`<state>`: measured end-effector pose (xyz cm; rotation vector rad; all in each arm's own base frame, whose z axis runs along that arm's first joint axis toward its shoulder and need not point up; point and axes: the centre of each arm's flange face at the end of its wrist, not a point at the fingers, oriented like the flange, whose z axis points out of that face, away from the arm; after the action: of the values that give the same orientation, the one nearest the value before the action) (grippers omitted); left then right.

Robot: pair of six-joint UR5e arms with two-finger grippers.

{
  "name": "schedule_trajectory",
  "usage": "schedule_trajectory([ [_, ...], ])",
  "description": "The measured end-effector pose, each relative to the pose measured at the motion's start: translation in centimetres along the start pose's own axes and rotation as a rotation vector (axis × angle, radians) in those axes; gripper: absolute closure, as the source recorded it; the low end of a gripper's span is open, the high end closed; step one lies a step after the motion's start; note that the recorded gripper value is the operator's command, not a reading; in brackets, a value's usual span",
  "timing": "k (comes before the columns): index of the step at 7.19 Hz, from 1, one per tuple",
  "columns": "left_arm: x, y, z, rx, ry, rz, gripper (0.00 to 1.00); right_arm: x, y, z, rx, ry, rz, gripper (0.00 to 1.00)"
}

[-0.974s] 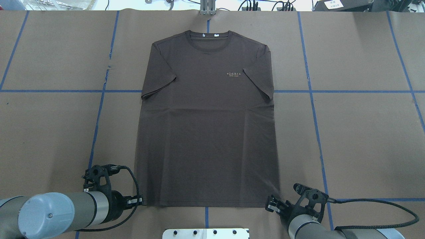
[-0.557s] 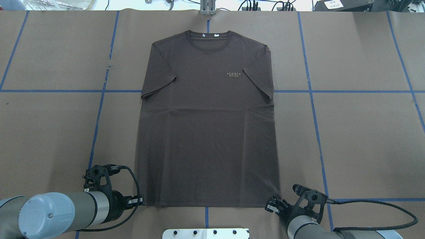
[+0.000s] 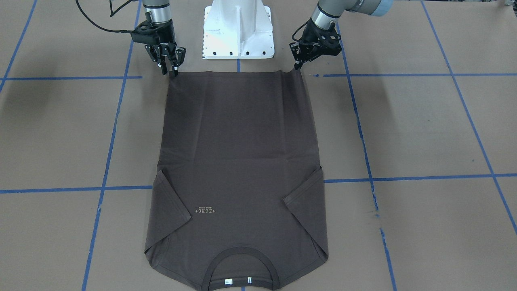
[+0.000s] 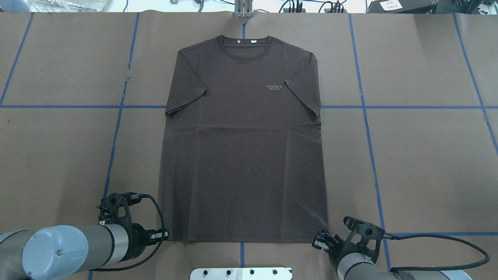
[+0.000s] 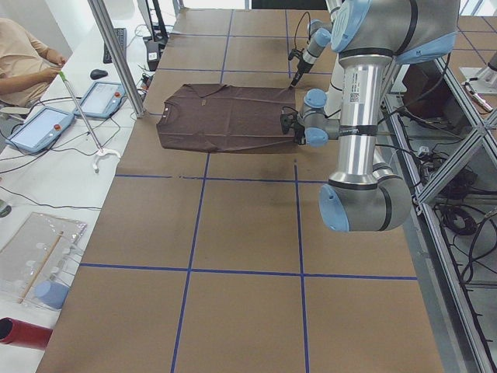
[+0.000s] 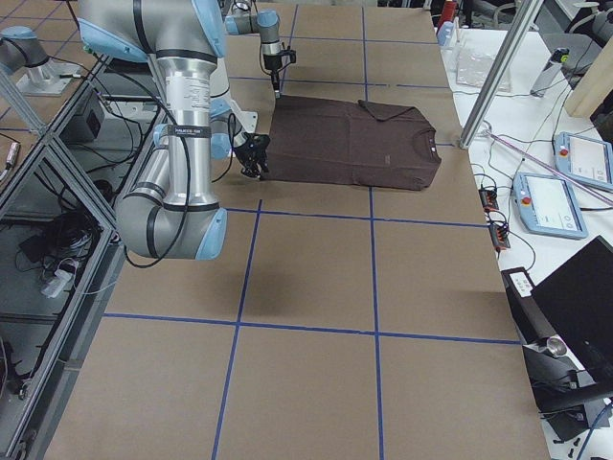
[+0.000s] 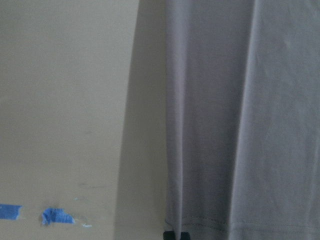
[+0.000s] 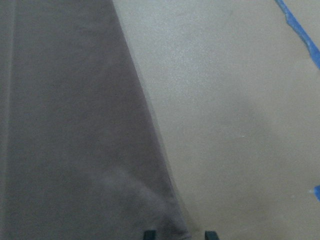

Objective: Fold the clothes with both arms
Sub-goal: 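Grasp both hem corners with the left and right grippers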

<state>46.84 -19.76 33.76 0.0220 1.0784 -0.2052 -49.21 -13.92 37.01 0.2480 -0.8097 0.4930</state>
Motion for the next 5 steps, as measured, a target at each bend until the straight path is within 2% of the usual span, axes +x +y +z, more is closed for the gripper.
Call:
schedule_trajectory([
  [3, 0.0, 0.0, 0.0, 0.0, 0.0, 0.0, 1.0, 0.03, 0.15, 0.13, 0.0, 0.003, -0.002, 0.6],
  [4, 0.0, 0.0, 0.0, 0.001, 0.0, 0.0, 1.0, 0.03, 0.17, 0.16, 0.0, 0.003, -0.002, 0.69],
  [5, 0.03, 0.0, 0.0, 0.0, 0.001, 0.0, 1.0, -0.05, 0.22, 0.15, 0.0, 0.002, -0.001, 0.83],
])
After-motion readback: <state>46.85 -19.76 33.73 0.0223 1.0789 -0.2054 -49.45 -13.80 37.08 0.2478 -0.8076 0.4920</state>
